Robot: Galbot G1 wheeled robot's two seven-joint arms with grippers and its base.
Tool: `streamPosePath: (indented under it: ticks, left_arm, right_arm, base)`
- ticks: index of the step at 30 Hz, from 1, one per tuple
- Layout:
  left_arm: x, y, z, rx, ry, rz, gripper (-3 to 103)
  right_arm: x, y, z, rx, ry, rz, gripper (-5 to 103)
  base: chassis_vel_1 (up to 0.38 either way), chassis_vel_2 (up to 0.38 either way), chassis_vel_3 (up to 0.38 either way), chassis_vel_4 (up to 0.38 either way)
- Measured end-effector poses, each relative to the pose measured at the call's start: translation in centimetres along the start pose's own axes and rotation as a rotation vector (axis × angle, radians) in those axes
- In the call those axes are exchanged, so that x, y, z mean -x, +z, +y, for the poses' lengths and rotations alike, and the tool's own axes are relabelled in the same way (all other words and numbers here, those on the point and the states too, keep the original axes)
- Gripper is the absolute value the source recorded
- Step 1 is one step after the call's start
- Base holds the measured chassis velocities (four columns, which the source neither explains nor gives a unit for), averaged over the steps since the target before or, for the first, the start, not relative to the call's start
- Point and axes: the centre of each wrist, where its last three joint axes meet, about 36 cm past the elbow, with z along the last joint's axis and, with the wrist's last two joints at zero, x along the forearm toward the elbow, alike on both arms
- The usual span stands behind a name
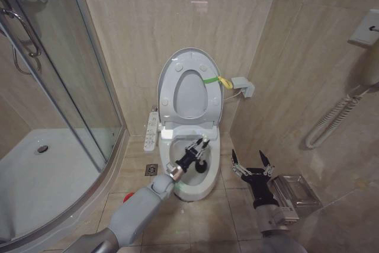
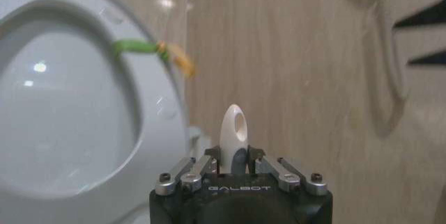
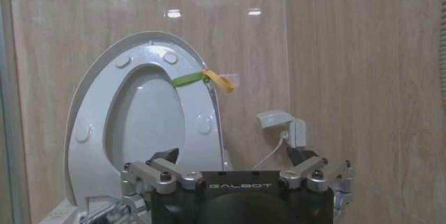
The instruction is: Open the toilet lid, clean the toilet bowl with a toilet brush, close the toilet lid, and flush.
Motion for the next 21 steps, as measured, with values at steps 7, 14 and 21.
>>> streamPosePath:
  ticks: [7, 14, 21]
  left_arm:
    - [0.6, -0.5, -2.5, -0.032, 0.029, -0.027, 25]
    - [-1.7, 1.9, -0.8, -0.005, 0.0, 0.059, 25]
    - [-3.0, 2.2, 1.4, 0.034, -0.031, 0.09, 25]
  right_arm:
    - [0.0, 0.0, 0.0, 0.0, 0.0, 0.0, 100]
    - [0.0, 0.0, 0.0, 0.0, 0.0, 0.0, 100]
    - [0.0, 0.0, 0.0, 0.0, 0.0, 0.0, 100]
  base:
    - [0.0, 0.0, 0.0, 0.0]
    - [0.0, 0.0, 0.0, 0.0]
    - [0.0, 0.0, 0.0, 0.0]
